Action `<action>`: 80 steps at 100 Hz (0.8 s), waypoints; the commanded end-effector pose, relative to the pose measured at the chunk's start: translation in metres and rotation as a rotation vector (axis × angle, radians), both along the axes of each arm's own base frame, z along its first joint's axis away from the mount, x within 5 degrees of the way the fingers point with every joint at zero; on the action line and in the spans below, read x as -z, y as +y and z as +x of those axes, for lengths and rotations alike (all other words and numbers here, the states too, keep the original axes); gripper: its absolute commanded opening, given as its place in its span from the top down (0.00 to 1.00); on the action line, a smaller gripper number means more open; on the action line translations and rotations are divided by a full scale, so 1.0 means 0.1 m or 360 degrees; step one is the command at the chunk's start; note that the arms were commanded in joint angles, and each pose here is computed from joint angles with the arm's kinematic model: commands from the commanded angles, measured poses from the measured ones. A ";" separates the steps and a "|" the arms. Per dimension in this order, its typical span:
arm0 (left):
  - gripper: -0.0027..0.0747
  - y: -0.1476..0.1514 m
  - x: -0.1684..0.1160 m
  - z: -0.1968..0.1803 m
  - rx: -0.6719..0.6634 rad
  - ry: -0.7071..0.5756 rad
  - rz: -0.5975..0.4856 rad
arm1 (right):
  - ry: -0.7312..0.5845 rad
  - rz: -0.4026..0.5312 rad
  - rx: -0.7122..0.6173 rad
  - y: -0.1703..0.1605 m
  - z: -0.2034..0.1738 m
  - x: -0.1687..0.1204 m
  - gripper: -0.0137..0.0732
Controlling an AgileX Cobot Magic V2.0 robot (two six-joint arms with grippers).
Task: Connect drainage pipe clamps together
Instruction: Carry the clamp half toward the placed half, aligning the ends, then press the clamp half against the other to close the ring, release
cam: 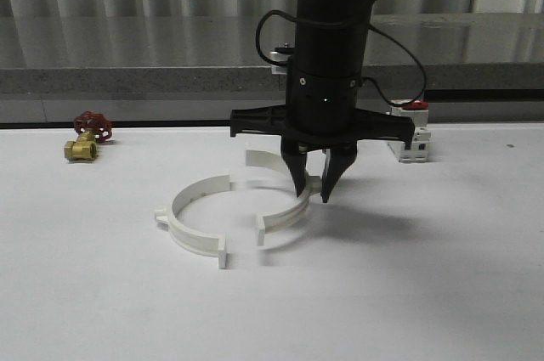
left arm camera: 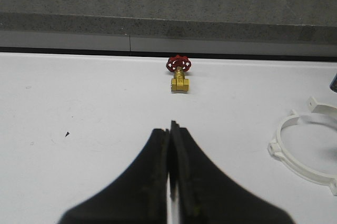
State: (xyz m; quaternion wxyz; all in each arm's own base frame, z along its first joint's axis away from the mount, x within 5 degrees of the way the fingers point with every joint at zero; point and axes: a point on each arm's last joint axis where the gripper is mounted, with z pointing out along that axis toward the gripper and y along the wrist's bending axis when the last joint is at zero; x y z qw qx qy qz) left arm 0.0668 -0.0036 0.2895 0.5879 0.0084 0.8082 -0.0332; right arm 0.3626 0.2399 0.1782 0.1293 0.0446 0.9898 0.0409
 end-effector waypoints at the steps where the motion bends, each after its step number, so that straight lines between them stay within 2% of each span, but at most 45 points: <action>1: 0.99 -0.01 -0.14 0.01 0.0022 -0.0150 -0.0023 | -0.0141 0.0068 0.0002 0.03 0.01 -0.32 0.79; 31: 0.99 -0.01 -0.14 0.01 0.0022 -0.0150 -0.0023 | -0.0100 0.0050 0.0012 0.07 0.01 -0.19 0.79; 80: 0.99 -0.01 -0.14 0.01 0.0022 -0.0150 -0.0023 | -0.0101 0.0111 0.0069 0.10 0.02 -0.19 0.79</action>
